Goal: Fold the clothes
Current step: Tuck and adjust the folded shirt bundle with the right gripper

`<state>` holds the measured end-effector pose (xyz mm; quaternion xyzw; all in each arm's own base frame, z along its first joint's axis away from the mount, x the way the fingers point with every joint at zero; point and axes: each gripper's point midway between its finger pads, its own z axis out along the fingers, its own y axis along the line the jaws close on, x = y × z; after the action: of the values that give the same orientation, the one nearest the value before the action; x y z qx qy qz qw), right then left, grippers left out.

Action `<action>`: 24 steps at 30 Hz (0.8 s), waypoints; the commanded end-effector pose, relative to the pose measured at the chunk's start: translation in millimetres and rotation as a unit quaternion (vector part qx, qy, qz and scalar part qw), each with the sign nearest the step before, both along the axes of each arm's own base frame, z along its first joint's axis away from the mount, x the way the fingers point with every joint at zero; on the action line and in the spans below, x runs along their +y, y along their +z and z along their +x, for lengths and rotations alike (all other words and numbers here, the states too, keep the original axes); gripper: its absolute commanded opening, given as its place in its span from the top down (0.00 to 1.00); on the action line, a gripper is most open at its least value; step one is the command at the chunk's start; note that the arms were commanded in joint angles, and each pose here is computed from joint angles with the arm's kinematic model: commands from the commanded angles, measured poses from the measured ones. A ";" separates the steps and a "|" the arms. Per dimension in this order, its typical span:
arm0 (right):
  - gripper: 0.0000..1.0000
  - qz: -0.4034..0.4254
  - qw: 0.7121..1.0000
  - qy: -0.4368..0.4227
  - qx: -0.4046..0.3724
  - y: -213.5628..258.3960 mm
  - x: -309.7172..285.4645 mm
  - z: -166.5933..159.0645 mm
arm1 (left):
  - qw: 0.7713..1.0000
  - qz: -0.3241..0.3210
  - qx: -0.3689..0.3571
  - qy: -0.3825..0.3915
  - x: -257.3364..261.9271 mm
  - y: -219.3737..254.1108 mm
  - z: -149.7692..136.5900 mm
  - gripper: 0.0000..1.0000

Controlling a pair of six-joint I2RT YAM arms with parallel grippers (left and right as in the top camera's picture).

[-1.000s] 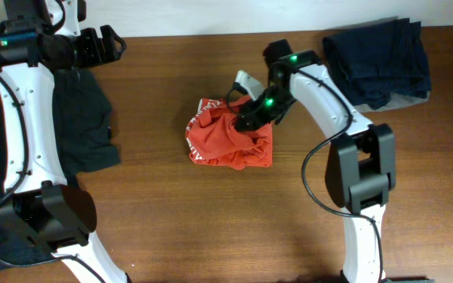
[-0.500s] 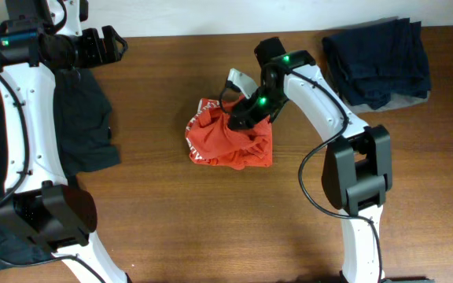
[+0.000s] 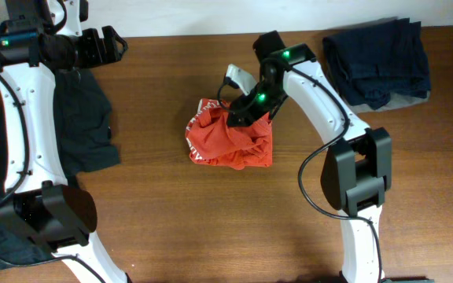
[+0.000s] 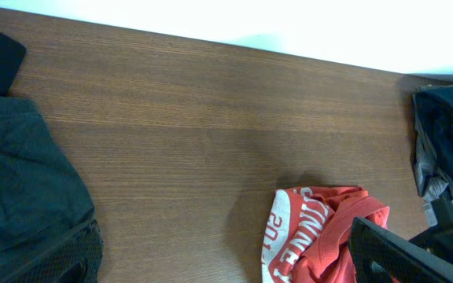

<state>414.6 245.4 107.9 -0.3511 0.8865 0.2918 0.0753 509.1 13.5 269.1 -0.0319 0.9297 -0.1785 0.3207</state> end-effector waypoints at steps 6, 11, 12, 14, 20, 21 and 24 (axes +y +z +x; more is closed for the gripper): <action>0.69 -0.034 0.999 0.005 -0.001 4.1 14.1 -13.7 | 1.000 0.008 -0.019 -0.006 -0.9 15.7 -4.0 0.01; 0.79 -0.090 0.996 -0.013 -0.003 -9.3 -3.3 -11.3 | 1.000 0.008 -0.019 -0.006 -0.9 15.7 -3.9 0.01; 0.81 -0.095 0.995 -0.014 -0.004 -10.4 -4.6 -11.4 | 1.000 0.008 -0.019 -0.006 -0.9 15.7 -3.9 0.01; 0.83 -0.096 0.995 -0.014 -0.001 -12.4 -5.3 -12.4 | 1.000 0.008 -0.019 -0.006 -0.9 15.7 -3.9 0.01; 0.96 -0.100 0.995 -0.015 0.009 -13.2 -6.2 -16.9 | 1.000 0.008 -0.019 -0.006 -0.9 15.7 -3.9 0.01; 0.96 -0.102 0.995 -0.017 0.013 -13.2 -7.1 -18.4 | 1.000 0.008 -0.019 -0.006 -0.9 15.7 -3.9 0.01; 0.96 -0.114 0.993 -0.016 0.040 -13.1 -13.6 -30.7 | 1.000 0.008 -0.019 -0.006 -0.9 15.7 -3.9 0.01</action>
<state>392.4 237.6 89.1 -0.3349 0.9191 0.2071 0.0162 509.0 13.5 269.1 -0.0320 0.9297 -0.1785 0.3205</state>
